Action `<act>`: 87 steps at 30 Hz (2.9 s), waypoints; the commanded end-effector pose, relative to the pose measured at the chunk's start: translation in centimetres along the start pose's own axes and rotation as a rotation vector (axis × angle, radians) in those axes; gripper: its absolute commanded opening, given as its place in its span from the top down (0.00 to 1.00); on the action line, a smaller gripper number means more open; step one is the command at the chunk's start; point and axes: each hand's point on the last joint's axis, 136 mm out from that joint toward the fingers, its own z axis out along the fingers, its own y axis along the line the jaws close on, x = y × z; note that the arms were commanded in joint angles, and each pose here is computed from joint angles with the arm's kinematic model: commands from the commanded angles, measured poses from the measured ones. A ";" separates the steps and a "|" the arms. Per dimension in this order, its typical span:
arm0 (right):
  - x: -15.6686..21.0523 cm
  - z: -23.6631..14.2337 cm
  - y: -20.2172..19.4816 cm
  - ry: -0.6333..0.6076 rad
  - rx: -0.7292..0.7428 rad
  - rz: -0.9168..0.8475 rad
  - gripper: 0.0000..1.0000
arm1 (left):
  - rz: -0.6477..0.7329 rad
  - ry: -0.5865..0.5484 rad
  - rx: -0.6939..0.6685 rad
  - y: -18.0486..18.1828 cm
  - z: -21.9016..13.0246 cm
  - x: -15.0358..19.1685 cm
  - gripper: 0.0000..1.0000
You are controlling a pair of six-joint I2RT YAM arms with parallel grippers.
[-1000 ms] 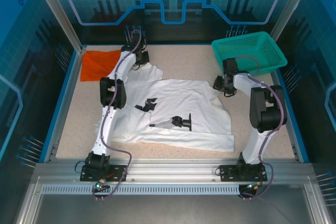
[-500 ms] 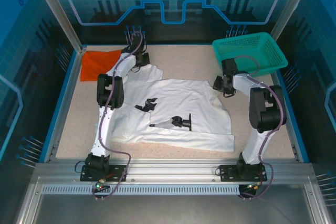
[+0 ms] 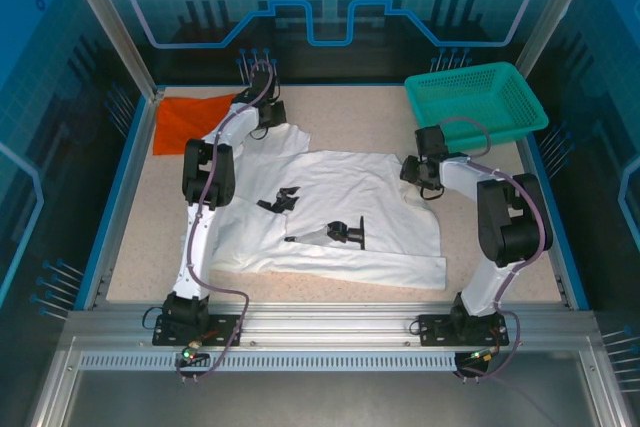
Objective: Fold and stack the t-shirts
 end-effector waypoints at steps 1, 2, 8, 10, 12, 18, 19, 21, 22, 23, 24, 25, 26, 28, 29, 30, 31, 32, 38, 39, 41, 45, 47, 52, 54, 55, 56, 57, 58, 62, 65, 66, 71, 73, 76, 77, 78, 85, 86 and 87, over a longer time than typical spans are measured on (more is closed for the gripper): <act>1.1 1.0 0.0 -0.019 0.019 0.070 0.56 | 0.008 -0.013 0.034 -1.1 -1.4 -0.6 1.00; 1.1 1.1 -0.1 -0.037 0.025 0.090 0.56 | 0.008 -0.012 0.034 -1.1 -1.4 -0.6 1.00; 0.8 0.7 -1.1 -0.122 0.069 0.188 0.58 | 0.010 -0.012 0.036 -1.1 -1.4 -0.5 1.00; 0.9 0.7 -1.3 -0.149 0.069 0.216 0.58 | 0.010 -0.012 0.038 -1.1 -1.4 -0.5 1.00; 1.6 0.8 -1.8 -0.169 0.068 0.236 0.58 | 0.010 -0.013 0.039 -1.2 -1.5 -0.5 1.00; 0.9 1.4 -1.6 -0.190 0.062 0.263 0.59 | 0.008 -0.009 0.043 -1.2 -1.4 -0.4 1.00; 0.8 1.6 -1.7 -0.193 0.060 0.271 0.59 | 0.009 -0.009 0.044 -1.2 -1.4 -0.4 1.00; 0.7 1.9 -1.8 -0.186 0.047 0.291 0.60 | 0.009 -0.009 0.044 -1.2 -1.3 -0.4 1.00; 0.7 2.1 -1.8 -0.175 0.040 0.298 0.60 | 0.008 -0.010 0.043 -1.2 -1.4 -0.5 1.00; 0.6 2.1 -1.8 -0.175 0.033 0.304 0.61 | 0.008 -0.010 0.046 -1.3 -1.4 -0.5 1.00; 0.6 2.1 -1.8 -0.181 0.024 0.315 0.62 | 0.008 -0.010 0.045 -1.3 -1.4 -0.5 1.00; 0.5 2.0 -2.1 -0.191 0.023 0.335 0.63 | 0.008 -0.009 0.045 -1.3 -1.4 -0.5 1.00; 0.4 1.9 -2.3 -0.200 0.023 0.348 0.64 | 0.008 -0.008 0.046 -1.3 -1.4 -0.5 1.00; 0.2 2.2 -2.3 -0.189 0.021 0.351 0.65 | 0.008 -0.009 0.044 -1.3 -1.4 -0.5 1.00; 0.1 2.5 -2.1 -0.171 0.018 0.348 0.66 | 0.008 -0.008 0.045 -1.3 -1.4 -0.4 1.00; 0.1 2.7 -2.0 -0.160 0.020 0.347 0.67 | 0.008 -0.008 0.045 -1.3 -1.4 -0.5 1.00; 0.2 2.8 -2.2 -0.151 0.031 0.350 0.68 | 0.008 -0.008 0.045 -1.3 -1.4 -0.4 1.00; 0.1 3.0 -2.3 -0.143 0.039 0.356 0.69 | 0.008 -0.007 0.045 -1.3 -1.3 -0.4 1.00; -0.5 2.9 -2.1 -0.143 0.041 0.358 0.72 | 0.007 -0.005 0.046 -1.3 -1.3 -0.4 1.00; -0.5 2.9 -2.1 -0.139 0.044 0.356 0.74 | 0.007 -0.006 0.046 -1.3 -1.4 -0.4 1.00; -0.6 3.0 -2.1 -0.132 0.051 0.353 0.78 | 0.006 -0.007 0.046 -1.2 -1.4 -0.5 1.00; -0.5 3.1 -2.1 -0.121 0.056 0.350 0.90 | 0.006 -0.007 0.046 -1.3 -1.4 -0.4 1.00; -0.5 3.2 -2.1 -0.119 0.056 0.350 0.94 | 0.006 -0.008 0.047 -1.3 -1.4 -0.5 1.00; -0.9 2.9 -1.4 -0.127 0.024 0.333 1.00 | 0.004 -0.007 0.046 -1.2 -1.4 -0.5 1.00; -1.5 2.3 -1.0 -0.143 0.000 0.323 1.00 | 0.007 -0.008 0.043 -1.2 -1.4 -0.5 1.00; -1.9 1.9 -0.5 -0.153 -0.017 0.309 1.00 | 0.008 -0.012 0.044 -1.2 -1.5 -0.6 1.00; -2.3 1.3 -0.1 -0.166 -0.030 0.292 1.00 | 0.004 -0.017 0.044 -1.1 -1.8 -0.9 1.00; -2.7 0.7 0.2 -0.181 -0.039 0.274 1.00 | -0.004 -0.024 0.048 -1.1 -2.1 -1.2 1.00; -3.2 -0.1 0.7 -0.201 -0.050 0.250 1.00 | -0.009 -0.035 0.055 -1.1 -2.5 -1.6 1.00; -5.2 -3.5 2.0 -0.269 -0.089 0.173 1.00 | -0.014 -0.107 0.105 -1.8 -5.0 -3.5 1.00; -6.7 -5.9 2.4 -0.321 -0.105 0.124 1.00 | -0.017 -0.154 0.141 -2.2 -6.7 -4.7 1.00; -7.0 -6.4 2.5 -0.329 -0.106 0.111 1.00 | -0.017 -0.162 0.153 -2.4 -7.0 -4.9 1.00; -8.5 -8.3 2.7 -0.343 -0.160 0.074 1.00 | -0.005 -0.200 0.199 -2.8 -9.0 -6.2 1.00; -8.9 -8.9 2.6 -0.346 -0.161 0.046 1.00 | -0.004 -0.213 0.206 -2.7 -9.6 -6.5 1.00; -9.1 -9.7 2.6 -0.341 -0.169 0.007 1.00 | -0.002 -0.238 0.222 -2.6 -10.8 -6.7 1.00; -9.1 -10.0 2.5 -0.341 -0.171 0.004 1.00 | 0.006 -0.250 0.230 -2.6 -11.3 -6.5 1.00; -9.0 -10.2 2.4 -0.341 -0.168 -0.001 1.00 | 0.009 -0.262 0.233 -2.6 -11.7 -6.5 1.00; -6.9 -10.9 1.0 -0.300 -0.165 -0.020 1.00 | 0.066 -0.295 0.244 -1.7 -14.4 -3.9 1.00; -6.5 -11.0 0.6 -0.292 -0.170 -0.009 1.00 | 0.072 -0.305 0.241 -1.4 -14.9 -3.3 1.00; -6.2 -11.1 0.1 -0.287 -0.168 0.004 1.00 | 0.074 -0.308 0.237 -1.1 -15.3 -2.8 1.00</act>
